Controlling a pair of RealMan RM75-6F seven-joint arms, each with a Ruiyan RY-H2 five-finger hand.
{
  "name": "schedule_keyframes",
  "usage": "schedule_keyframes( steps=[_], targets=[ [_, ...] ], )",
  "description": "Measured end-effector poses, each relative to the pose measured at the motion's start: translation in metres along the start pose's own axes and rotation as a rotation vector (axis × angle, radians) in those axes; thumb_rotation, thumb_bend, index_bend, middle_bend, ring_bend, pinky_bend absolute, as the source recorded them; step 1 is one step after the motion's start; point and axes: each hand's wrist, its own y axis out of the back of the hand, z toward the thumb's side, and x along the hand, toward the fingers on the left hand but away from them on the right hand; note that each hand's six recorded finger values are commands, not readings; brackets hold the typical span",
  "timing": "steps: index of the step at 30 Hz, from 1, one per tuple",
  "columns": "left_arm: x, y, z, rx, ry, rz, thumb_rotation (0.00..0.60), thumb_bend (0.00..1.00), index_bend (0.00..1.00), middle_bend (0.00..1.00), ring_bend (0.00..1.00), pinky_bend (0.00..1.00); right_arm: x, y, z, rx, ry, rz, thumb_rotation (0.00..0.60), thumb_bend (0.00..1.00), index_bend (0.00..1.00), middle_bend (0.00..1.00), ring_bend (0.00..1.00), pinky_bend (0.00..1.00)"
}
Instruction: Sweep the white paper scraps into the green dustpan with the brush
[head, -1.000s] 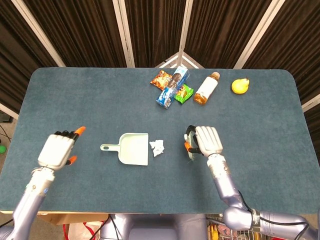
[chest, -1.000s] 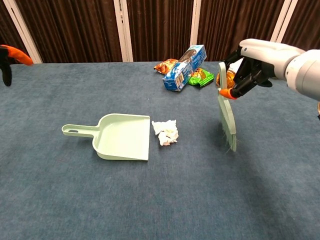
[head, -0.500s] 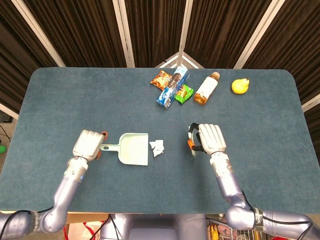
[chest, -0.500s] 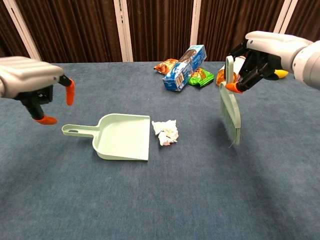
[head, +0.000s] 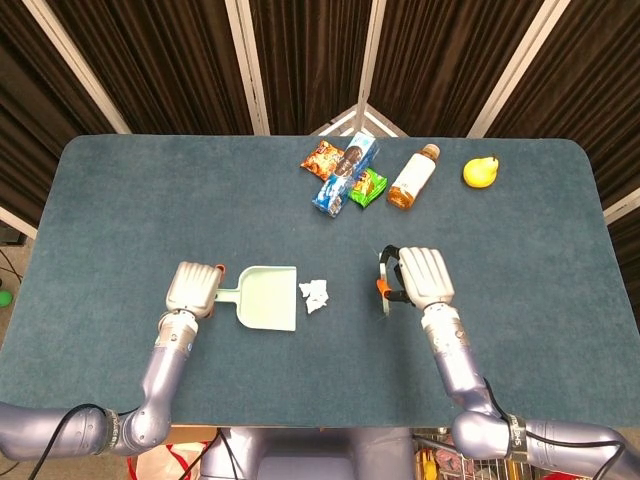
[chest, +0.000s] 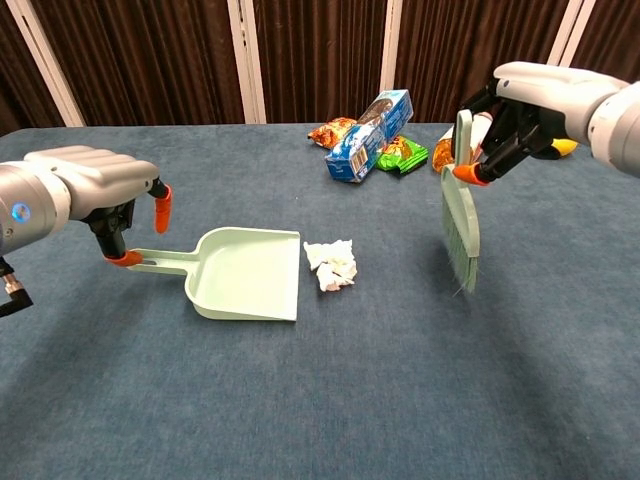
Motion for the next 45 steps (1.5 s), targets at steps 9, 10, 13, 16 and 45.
schedule_keyframes(
  steps=[9,10,13,16,45],
  targets=[
    [0.005,-0.01,-0.001,0.009,0.031,-0.037,0.6,0.41,0.37,1.0,1.0,1.0,0.0,-0.002,-0.002,0.002,-0.004,0.007,0.6,0.52,0.8,0.93,0.98,0.89],
    [0.006,-0.011,0.0,0.01,0.032,-0.039,0.6,0.41,0.38,1.0,1.0,1.0,-0.001,-0.003,-0.002,0.002,-0.004,0.008,0.6,0.52,0.8,0.93,0.98,0.89],
    [0.008,-0.013,0.003,0.008,0.032,-0.043,0.6,0.41,0.39,1.0,1.0,1.0,0.0,-0.004,-0.001,0.002,-0.004,0.008,0.6,0.52,0.8,0.93,0.98,0.89],
    [0.01,-0.014,0.008,0.005,0.029,-0.046,0.6,0.41,0.4,1.0,1.0,1.0,0.0,-0.005,0.0,0.001,-0.002,0.009,0.6,0.52,0.8,0.93,0.98,0.89],
    [0.014,-0.014,0.044,-0.036,0.012,-0.06,0.6,0.57,0.63,1.0,1.0,1.0,0.005,-0.008,0.001,0.027,-0.002,0.004,0.6,0.52,0.82,0.93,0.98,0.89]
  ],
)
